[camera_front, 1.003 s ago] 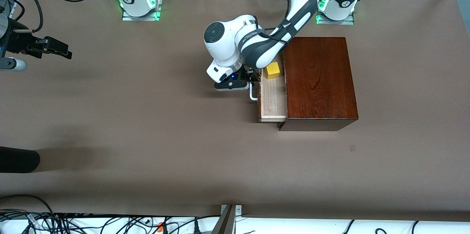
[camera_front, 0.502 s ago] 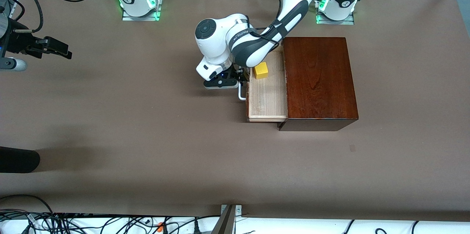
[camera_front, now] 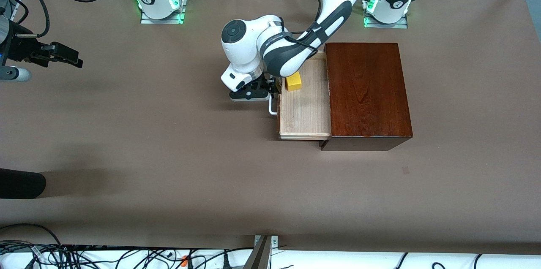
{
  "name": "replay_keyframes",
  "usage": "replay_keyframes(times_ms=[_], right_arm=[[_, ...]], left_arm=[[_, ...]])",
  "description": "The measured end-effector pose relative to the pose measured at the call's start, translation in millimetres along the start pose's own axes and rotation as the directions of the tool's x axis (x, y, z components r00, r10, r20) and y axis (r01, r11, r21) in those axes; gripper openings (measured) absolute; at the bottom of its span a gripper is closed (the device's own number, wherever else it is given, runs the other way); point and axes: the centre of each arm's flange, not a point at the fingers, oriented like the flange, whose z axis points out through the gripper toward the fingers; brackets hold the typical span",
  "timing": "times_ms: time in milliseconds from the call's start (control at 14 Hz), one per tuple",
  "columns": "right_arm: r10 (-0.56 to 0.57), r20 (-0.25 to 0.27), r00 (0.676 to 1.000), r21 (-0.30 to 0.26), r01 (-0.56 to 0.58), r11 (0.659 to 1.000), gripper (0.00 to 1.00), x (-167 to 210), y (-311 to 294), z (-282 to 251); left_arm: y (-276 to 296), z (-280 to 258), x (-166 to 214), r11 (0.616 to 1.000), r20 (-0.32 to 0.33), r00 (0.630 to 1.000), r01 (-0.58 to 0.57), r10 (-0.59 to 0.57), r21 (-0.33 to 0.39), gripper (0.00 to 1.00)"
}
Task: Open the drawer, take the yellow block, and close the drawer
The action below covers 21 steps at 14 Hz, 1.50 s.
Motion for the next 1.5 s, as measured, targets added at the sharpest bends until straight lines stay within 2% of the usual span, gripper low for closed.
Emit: replay_keyframes(times_ms=[287, 430, 573, 788, 1003, 1146, 1361, 1505], right_arm=[[0.0, 0.009, 1.0, -0.001, 0.0, 1.0, 1.0, 2.3, -0.3, 4.4], [-0.01, 0.054, 0.999, -0.006, 0.01, 1.0, 1.0, 11.4, -6.4, 24.8], [-0.022, 0.102, 0.995, -0.014, 0.023, 1.0, 1.0, 26.0, -16.1, 52.6], [-0.012, 0.123, 0.992, -0.02, 0.015, 1.0, 1.0, 33.6, -15.9, 65.8], [0.108, 0.124, 0.986, -0.033, -0.105, 0.994, 1.0, 31.5, -11.7, 62.4], [0.193, 0.154, 0.969, -0.052, -0.187, 0.981, 1.0, 26.9, -22.0, 65.0], [0.327, 0.165, 0.931, -0.103, -0.313, 0.944, 1.0, 19.0, -83.2, 73.2], [0.423, 0.173, 0.89, -0.132, -0.405, 0.905, 1.0, 12.1, -144.3, 89.8]], left_arm=[[5.0, -50.5, 3.3, 0.996, 0.015, 0.999, 0.033, -0.032, -0.087, 1.0], [-9.1, -95.4, 9.5, 0.992, 0.021, 0.998, 0.057, -0.055, -0.109, 1.0], [-39.4, -138.2, 25.4, 0.988, 0.022, 0.996, 0.089, -0.087, -0.125, 1.0], [-102.5, -173.1, 55.2, 0.98, 0.022, 0.987, 0.163, -0.161, -0.115, 1.0], [-165.4, -188.7, 81.6, 0.964, 0.027, 0.97, 0.244, -0.242, -0.105, 1.0], [-209.6, -199.4, 99.6, 0.954, 0.037, 0.961, 0.277, -0.275, -0.116, 1.0], [-286.7, -219.4, 122.3, 0.953, 0.068, 0.962, 0.27, -0.263, -0.14, 1.0], [-337.9, -232.4, 130.0, 0.963, 0.095, 0.973, 0.223, -0.211, -0.15, 1.0]])
